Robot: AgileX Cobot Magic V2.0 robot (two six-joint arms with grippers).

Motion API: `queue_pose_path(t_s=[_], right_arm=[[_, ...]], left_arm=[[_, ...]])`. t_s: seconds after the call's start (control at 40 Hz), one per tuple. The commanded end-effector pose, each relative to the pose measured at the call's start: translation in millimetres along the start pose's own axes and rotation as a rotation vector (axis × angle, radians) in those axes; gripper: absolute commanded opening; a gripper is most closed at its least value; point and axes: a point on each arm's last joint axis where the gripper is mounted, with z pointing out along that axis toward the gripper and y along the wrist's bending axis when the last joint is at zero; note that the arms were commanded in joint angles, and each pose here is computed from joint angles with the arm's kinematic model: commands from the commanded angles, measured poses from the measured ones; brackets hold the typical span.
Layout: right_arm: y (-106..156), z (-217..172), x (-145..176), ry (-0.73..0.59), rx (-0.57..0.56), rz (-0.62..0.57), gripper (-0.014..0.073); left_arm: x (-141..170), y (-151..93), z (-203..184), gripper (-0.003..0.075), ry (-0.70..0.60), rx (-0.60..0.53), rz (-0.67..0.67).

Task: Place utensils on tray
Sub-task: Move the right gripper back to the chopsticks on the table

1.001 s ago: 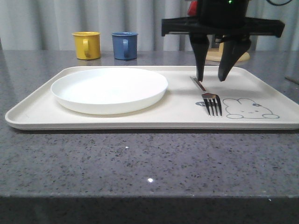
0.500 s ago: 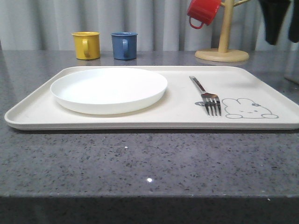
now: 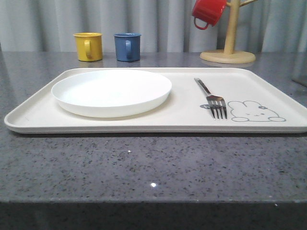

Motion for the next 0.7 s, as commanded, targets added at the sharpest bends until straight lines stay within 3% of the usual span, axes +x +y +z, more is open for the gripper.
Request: queue_pose_path(t_s=[0.0,0.45,0.53,0.68], right_arm=[[6,-10,-4,-0.060,-0.009,-0.029,0.0351],[12,31,-16,0.009,-0.014,-0.032,0.0344],[12,31,-16,0.010,-0.014,-0.032,0.0290],[12,31,-14,0.030,-0.013,-0.027,0.0085]], left_arm=[[-14,1,-1,-0.0018,-0.086,-0.011,-0.016],[-14,1,-1,-0.0018,-0.086,-0.011,-0.016],[-14,1,-1,-0.0018,-0.086,-0.011,-0.016],[-14,1,-1,-0.0018,-0.086,-0.011,-0.016]])
